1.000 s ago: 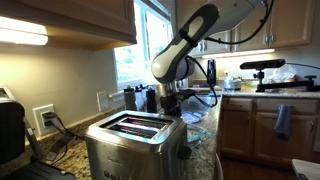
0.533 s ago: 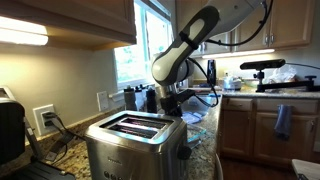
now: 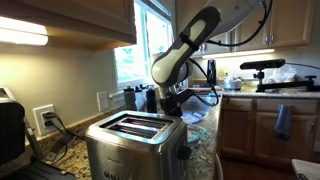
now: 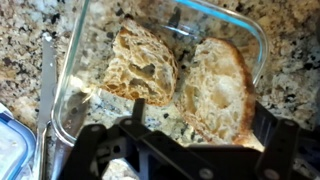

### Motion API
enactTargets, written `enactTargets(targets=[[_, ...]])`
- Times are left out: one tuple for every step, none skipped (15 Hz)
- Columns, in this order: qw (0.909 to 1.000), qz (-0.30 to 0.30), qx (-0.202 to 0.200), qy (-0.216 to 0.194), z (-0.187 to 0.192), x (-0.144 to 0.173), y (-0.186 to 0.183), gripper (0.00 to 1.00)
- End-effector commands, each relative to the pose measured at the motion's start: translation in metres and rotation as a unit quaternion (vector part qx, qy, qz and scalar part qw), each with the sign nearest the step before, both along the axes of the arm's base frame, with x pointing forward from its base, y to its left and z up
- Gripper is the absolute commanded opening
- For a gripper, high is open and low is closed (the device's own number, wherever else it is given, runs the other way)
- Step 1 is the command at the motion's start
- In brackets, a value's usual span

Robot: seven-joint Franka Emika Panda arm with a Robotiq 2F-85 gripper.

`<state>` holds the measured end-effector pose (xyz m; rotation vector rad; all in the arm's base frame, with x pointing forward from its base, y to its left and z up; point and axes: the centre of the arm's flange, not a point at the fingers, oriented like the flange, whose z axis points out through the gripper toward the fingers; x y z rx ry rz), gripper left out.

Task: Put a slice of bread in the toaster

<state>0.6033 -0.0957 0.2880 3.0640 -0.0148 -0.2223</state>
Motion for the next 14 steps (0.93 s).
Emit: enactTargets(targets=[[0.9998, -0.010, -0.014, 0.003, 0.0005, -0.0035, -0.0018, 1.00], [0.9998, -0.011, -0.015, 0.003, 0.0003, -0.0036, -0.0028, 0.75], [0.9998, -0.011, -0.015, 0.003, 0.0002, -0.0034, -0.0034, 0.72], [0.9998, -0.012, -0.014, 0.002, 0.0005, -0.0029, -0.0033, 0.67], [0.9998, -0.012, -0.014, 0.002, 0.0008, -0.0029, -0.0034, 0.60], [0.9998, -0.012, -0.014, 0.002, 0.0005, -0.0030, -0.0034, 0.53], [0.9998, -0.013, -0.014, 0.002, 0.0003, -0.0030, -0.0037, 0.45], [0.9998, -0.013, -0.014, 0.002, 0.0006, -0.0030, -0.0040, 0.40], [0.9998, -0.013, -0.014, 0.002, 0.0007, -0.0029, -0.0042, 0.32], [0.9998, -0.014, -0.014, 0.002, 0.0006, -0.0028, -0.0046, 0.27], [0.9998, -0.015, -0.014, 0.003, 0.0006, -0.0027, -0.0048, 0.21], [0.9998, -0.015, -0.015, 0.003, 0.0006, -0.0025, -0.0051, 0.13], [0.9998, -0.016, -0.015, 0.003, 0.0004, -0.0023, -0.0054, 0.08], [0.9997, -0.018, -0.015, 0.003, 0.0010, -0.0018, -0.0060, 0.06]])
